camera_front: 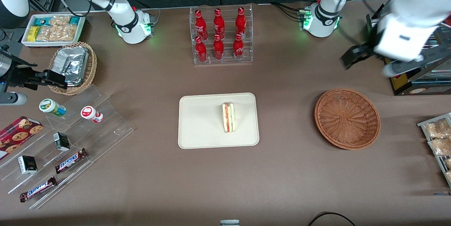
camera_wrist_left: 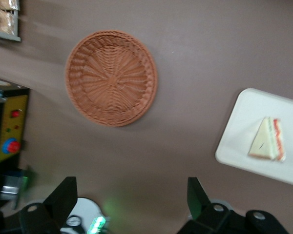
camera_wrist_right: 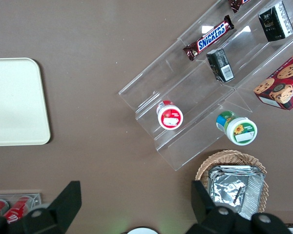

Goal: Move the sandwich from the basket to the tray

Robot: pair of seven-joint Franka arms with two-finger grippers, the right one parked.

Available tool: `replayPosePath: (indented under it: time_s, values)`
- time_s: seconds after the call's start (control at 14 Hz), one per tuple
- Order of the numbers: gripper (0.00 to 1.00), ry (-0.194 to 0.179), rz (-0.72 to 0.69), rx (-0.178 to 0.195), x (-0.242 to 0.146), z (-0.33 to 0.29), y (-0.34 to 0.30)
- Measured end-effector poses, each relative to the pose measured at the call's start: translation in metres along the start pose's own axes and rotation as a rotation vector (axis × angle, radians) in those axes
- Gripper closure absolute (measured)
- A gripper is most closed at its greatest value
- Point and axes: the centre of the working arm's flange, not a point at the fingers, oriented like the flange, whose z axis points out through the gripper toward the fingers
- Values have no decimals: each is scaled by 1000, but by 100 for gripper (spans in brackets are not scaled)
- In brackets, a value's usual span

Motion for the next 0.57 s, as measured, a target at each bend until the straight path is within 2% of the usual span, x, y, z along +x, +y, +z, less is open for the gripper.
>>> replayPosePath:
  time_s: [0.29,0.57]
  values:
    - [0,-26,95,-35,-7,-3,-76]
    - [0,-37,150,-37,-17,19,-88]
